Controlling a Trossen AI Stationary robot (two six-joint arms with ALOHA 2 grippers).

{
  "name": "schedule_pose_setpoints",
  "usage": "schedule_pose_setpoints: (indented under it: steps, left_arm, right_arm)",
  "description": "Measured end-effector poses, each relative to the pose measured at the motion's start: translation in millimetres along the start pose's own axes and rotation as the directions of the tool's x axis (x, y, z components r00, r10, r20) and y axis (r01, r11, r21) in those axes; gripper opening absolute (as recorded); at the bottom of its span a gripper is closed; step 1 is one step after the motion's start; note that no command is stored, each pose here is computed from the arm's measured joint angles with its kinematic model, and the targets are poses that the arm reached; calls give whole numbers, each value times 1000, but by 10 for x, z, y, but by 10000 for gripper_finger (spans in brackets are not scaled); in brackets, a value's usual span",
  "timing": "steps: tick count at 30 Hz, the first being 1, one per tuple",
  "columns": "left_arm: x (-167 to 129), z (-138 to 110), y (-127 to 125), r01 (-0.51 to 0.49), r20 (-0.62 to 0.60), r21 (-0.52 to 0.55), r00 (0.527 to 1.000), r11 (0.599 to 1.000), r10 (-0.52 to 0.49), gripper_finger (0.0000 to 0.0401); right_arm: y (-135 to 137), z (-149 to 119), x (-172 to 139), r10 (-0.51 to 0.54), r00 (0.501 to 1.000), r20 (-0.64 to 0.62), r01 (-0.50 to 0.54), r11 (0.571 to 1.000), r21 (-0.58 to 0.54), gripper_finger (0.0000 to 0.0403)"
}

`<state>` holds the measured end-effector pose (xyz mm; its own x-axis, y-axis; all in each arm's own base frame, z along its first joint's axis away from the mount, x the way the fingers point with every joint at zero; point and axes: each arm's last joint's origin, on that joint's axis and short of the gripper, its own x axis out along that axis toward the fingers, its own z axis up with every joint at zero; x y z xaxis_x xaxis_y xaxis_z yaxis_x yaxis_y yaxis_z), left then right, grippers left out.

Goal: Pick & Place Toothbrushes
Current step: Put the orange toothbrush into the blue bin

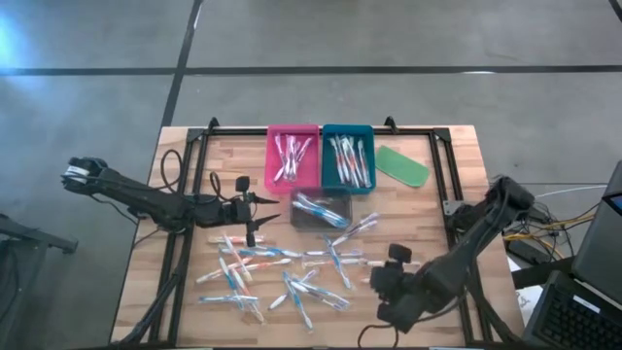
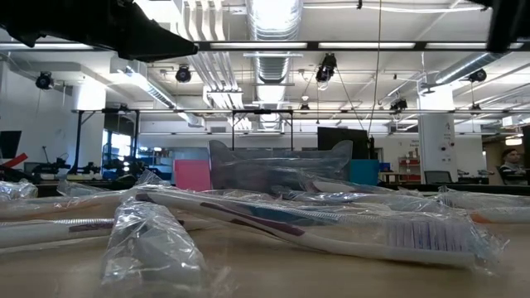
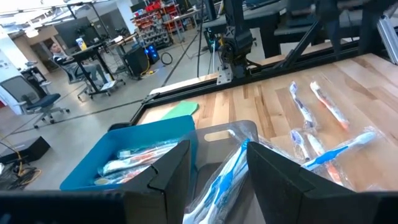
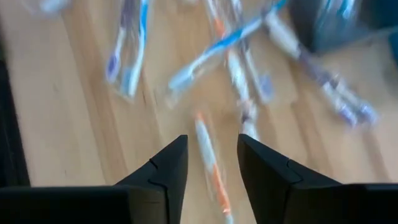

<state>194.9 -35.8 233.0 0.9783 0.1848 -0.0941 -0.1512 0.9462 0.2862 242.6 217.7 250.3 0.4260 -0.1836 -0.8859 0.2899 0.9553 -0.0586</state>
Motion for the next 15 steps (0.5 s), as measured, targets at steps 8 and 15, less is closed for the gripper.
schedule_pose_setpoints:
  steps: [8, 15]
  left_arm:
    - [1, -1, 0, 0, -1, -26, 1000, 1000, 0, 163]
    - [1, -4, -1, 1, -3, -41, 1000, 999, -1, 163]
  right_arm:
    - [167, -133, 343, -17, 984, -178, 20, 1000, 19, 144]
    - [219, -191, 488, -26, 967, -255, 29, 1000, 6, 123]
